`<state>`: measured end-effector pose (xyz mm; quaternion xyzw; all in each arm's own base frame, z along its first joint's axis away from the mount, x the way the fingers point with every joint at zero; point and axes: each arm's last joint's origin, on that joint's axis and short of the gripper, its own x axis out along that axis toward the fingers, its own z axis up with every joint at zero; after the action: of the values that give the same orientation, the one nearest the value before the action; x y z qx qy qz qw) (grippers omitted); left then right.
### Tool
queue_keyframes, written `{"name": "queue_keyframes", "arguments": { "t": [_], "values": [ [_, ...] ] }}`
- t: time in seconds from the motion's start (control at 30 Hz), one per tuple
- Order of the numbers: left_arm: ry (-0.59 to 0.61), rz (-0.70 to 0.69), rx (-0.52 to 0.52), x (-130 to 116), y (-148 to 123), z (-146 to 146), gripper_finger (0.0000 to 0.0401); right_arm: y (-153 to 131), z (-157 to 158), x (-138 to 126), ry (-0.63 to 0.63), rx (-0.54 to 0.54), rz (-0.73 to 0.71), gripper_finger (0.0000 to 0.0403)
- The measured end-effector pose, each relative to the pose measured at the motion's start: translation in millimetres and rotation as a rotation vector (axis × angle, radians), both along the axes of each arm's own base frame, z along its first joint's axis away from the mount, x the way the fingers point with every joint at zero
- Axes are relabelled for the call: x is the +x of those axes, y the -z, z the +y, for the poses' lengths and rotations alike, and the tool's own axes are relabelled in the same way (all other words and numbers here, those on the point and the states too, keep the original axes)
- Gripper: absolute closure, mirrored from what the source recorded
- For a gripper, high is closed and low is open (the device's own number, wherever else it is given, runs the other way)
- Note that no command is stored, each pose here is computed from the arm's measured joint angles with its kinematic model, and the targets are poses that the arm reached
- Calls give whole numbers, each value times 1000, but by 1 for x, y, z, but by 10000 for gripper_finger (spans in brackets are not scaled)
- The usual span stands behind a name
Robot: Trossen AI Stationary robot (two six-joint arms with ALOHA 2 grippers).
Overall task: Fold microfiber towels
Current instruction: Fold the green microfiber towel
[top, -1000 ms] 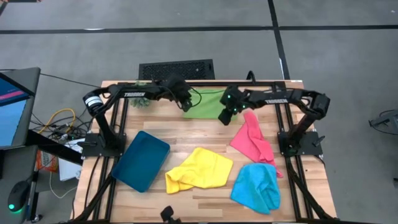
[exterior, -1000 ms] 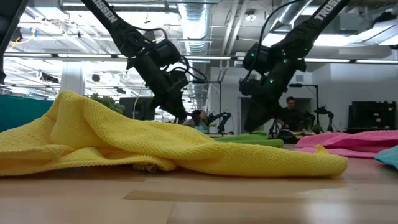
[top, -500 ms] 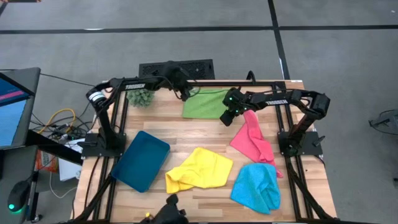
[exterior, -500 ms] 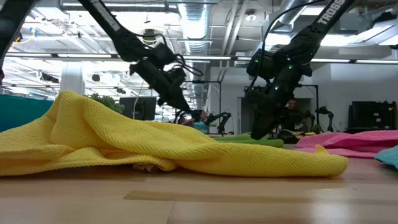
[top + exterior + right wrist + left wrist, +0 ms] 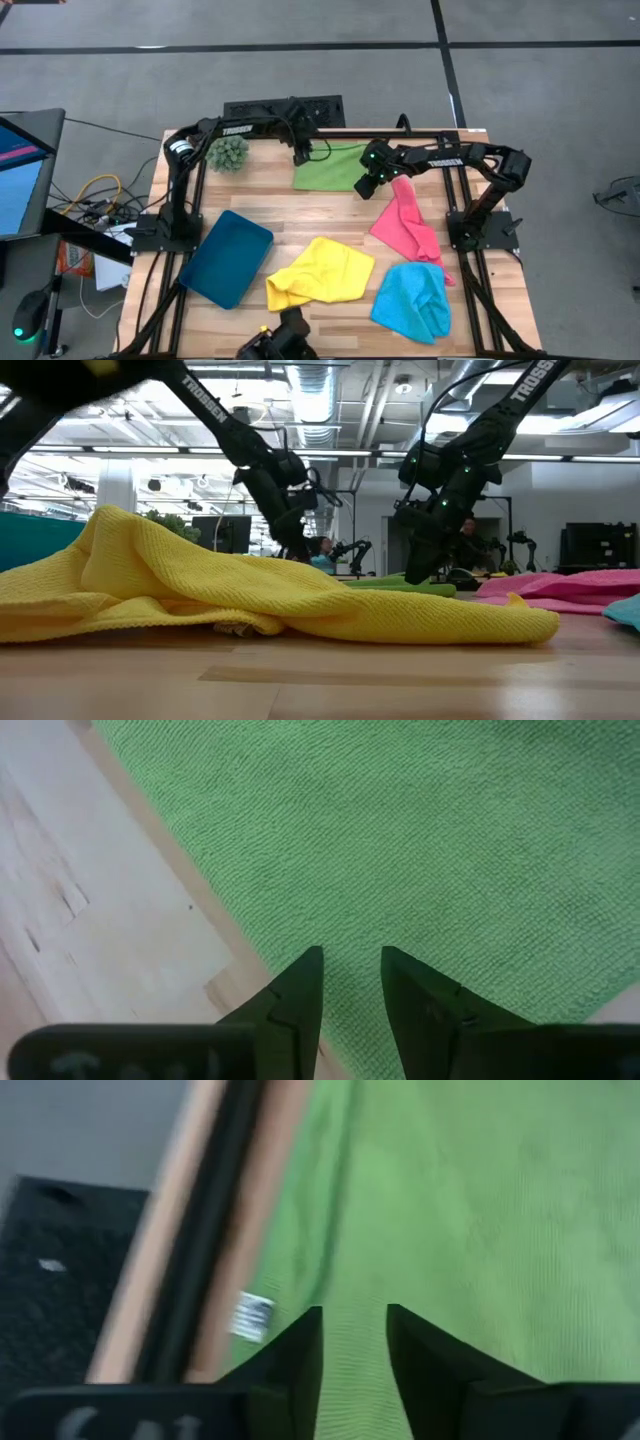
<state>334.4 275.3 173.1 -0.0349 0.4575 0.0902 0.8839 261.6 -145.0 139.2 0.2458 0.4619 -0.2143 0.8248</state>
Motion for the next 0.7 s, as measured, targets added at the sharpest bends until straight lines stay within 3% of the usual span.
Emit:
{"name": "queue_keyframes", "arguments": {
  "t": [0.13,0.3,0.7],
  "values": [
    [9,24,-14,3,9,-2,276,0,0,0,1,0,0,275],
    [-28,59,129,7,7,2,284,0,0,0,1,1,0,275],
    [20,81,141,7,14,3,311,0,0,0,7,5,-1,275]
  ]
}}
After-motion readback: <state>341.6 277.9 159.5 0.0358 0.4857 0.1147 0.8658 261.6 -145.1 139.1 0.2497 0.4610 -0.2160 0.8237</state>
